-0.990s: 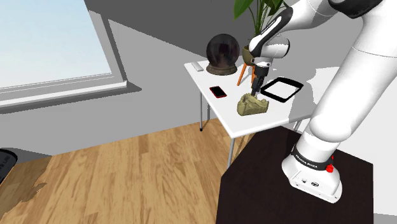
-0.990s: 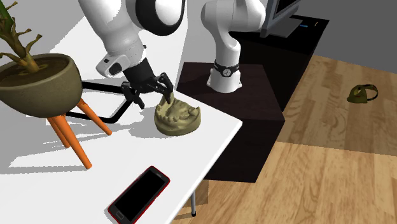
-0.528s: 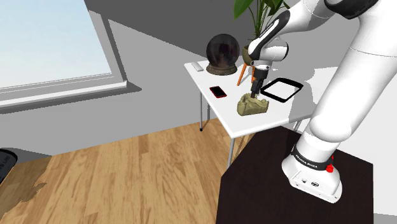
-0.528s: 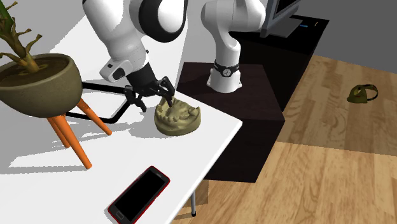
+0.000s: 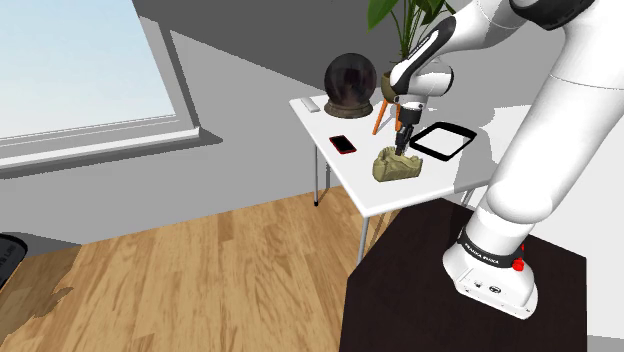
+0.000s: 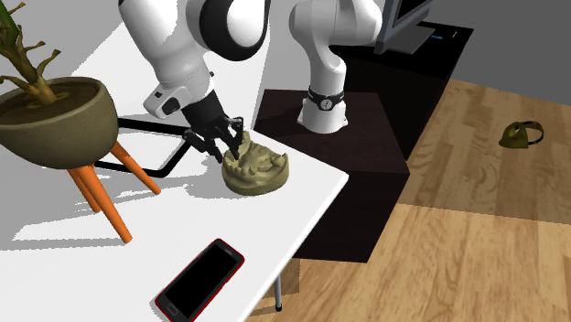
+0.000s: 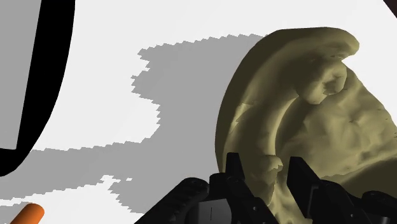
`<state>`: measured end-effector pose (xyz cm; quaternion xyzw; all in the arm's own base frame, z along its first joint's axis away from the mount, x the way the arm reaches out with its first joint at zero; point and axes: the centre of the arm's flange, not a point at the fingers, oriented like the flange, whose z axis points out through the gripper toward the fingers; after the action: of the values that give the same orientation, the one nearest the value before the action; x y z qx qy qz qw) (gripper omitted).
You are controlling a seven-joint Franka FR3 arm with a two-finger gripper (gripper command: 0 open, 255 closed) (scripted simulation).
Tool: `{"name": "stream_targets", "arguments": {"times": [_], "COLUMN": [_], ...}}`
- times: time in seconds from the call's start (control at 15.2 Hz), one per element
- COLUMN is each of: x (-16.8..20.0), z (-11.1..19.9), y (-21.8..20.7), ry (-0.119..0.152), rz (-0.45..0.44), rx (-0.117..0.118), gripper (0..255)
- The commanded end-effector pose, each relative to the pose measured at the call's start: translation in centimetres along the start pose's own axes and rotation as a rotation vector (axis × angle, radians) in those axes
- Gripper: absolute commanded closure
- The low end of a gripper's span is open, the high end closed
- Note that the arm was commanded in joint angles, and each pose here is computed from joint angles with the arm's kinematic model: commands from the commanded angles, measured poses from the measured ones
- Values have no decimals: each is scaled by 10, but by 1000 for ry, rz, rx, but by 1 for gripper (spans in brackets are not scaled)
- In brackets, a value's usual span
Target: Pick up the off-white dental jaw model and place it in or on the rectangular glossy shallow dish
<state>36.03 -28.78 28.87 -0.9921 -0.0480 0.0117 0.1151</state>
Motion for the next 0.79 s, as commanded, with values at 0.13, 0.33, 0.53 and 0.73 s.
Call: {"name": "stream_targets", "arguments": {"times": [0.13, 0.33, 0.53, 0.73], "x": [0, 0, 0, -1], "z": [0, -10, -26, -41], "y": [0, -2, -6, -10], "ry": [0, 0, 0, 0], "rz": [0, 0, 0, 0], "rx": [0, 0, 0, 0], "gripper": [255, 255, 255, 255]}}
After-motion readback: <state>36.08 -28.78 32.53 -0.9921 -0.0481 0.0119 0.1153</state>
